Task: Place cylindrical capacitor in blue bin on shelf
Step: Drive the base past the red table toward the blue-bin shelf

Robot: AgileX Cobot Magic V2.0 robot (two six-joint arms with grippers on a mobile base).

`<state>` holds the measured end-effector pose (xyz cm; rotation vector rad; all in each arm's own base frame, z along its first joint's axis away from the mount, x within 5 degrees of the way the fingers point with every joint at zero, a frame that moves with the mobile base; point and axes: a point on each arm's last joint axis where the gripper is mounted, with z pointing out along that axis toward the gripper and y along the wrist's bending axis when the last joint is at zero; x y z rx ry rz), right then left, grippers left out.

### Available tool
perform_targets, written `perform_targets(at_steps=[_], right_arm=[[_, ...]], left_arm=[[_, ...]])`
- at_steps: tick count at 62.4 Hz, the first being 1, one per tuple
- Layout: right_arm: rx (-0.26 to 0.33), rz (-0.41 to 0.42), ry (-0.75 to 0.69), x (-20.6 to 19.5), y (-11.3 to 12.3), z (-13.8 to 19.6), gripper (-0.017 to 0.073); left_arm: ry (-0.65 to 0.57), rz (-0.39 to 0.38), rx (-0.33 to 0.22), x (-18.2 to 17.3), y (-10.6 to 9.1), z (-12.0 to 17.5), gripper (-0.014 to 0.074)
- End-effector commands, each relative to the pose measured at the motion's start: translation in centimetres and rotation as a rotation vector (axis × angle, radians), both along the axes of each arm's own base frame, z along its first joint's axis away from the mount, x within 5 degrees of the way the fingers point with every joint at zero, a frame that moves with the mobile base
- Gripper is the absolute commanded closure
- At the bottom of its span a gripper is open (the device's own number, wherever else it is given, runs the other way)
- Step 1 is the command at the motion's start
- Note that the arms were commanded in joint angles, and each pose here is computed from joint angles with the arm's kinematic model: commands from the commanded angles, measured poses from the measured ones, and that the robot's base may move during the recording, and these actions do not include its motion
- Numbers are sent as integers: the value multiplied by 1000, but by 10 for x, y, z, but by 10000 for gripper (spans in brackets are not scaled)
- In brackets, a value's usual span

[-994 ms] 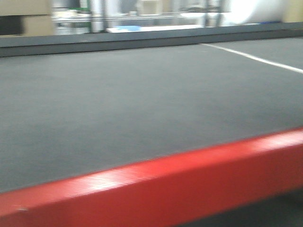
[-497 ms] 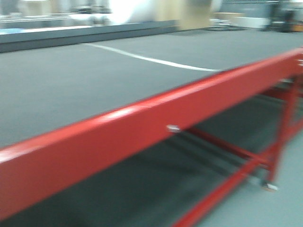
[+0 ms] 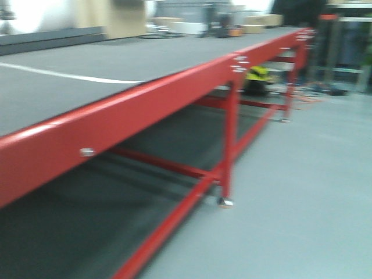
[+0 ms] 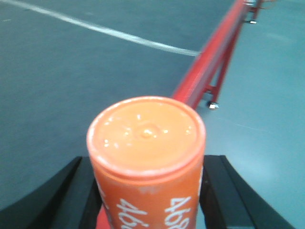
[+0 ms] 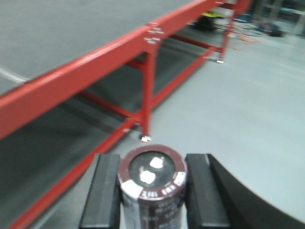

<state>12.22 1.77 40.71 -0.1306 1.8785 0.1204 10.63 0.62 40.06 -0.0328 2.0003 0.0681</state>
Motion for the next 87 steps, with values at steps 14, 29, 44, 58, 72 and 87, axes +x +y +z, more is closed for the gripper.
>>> perform_targets(at_steps=[14, 29, 44, 58, 72, 87], right_arm=[[-3, -4, -39, -1, -1, 4, 721], [-3, -4, -39, -1, -1, 4, 721], [-3, -4, -39, -1, -1, 4, 721], [-3, -4, -39, -1, -1, 4, 721], [-3, -4, -39, -1, -1, 4, 721], [-3, -4, -39, -1, -1, 4, 721]], left_arm=[[-24, -8, -5, -1, -1, 3, 704], [-24, -8, -5, -1, -1, 3, 704], [-24, -8, -5, -1, -1, 3, 704], [-24, -8, -5, -1, -1, 3, 704], [-24, -8, -5, -1, -1, 3, 704], [-24, -8, -5, -1, -1, 3, 704]])
